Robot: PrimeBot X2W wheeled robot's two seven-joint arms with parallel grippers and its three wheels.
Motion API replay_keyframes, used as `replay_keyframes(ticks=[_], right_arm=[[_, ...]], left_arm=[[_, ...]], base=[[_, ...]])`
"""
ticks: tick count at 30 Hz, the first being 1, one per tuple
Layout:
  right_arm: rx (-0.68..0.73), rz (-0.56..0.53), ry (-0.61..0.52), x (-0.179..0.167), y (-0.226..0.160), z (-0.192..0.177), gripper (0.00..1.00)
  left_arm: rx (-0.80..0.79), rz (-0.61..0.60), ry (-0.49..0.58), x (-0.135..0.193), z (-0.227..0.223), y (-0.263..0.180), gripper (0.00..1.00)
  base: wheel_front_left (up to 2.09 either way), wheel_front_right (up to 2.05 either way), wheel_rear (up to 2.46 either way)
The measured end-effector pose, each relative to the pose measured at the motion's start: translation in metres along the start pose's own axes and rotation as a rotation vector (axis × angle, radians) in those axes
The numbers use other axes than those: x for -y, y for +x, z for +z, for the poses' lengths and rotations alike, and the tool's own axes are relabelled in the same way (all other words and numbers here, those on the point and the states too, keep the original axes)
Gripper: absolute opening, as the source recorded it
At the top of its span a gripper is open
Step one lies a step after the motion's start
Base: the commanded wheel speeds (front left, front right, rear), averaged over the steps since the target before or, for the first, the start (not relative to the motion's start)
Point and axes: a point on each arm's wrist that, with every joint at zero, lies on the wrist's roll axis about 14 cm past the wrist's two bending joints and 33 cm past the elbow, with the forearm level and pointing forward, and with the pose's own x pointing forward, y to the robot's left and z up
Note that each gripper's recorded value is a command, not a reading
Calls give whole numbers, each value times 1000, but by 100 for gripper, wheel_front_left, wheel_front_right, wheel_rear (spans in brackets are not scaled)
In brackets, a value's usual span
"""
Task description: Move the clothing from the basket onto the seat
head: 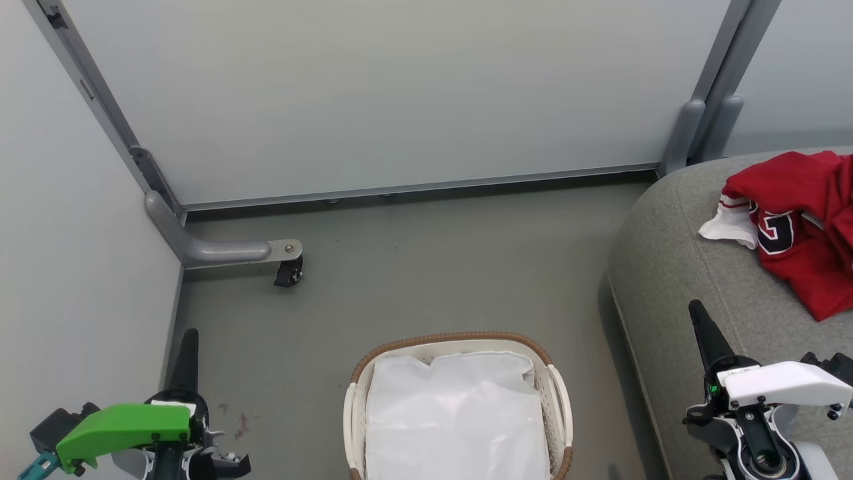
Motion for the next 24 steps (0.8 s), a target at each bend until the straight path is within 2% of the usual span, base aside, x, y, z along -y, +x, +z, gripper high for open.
replay_keyframes(ticks=[24], right_arm=[[-6, 31, 183, -7, 0, 3, 0]], left_arm=[[7, -50, -157, 14, 8, 2, 0]], base=[[0, 0, 0]])
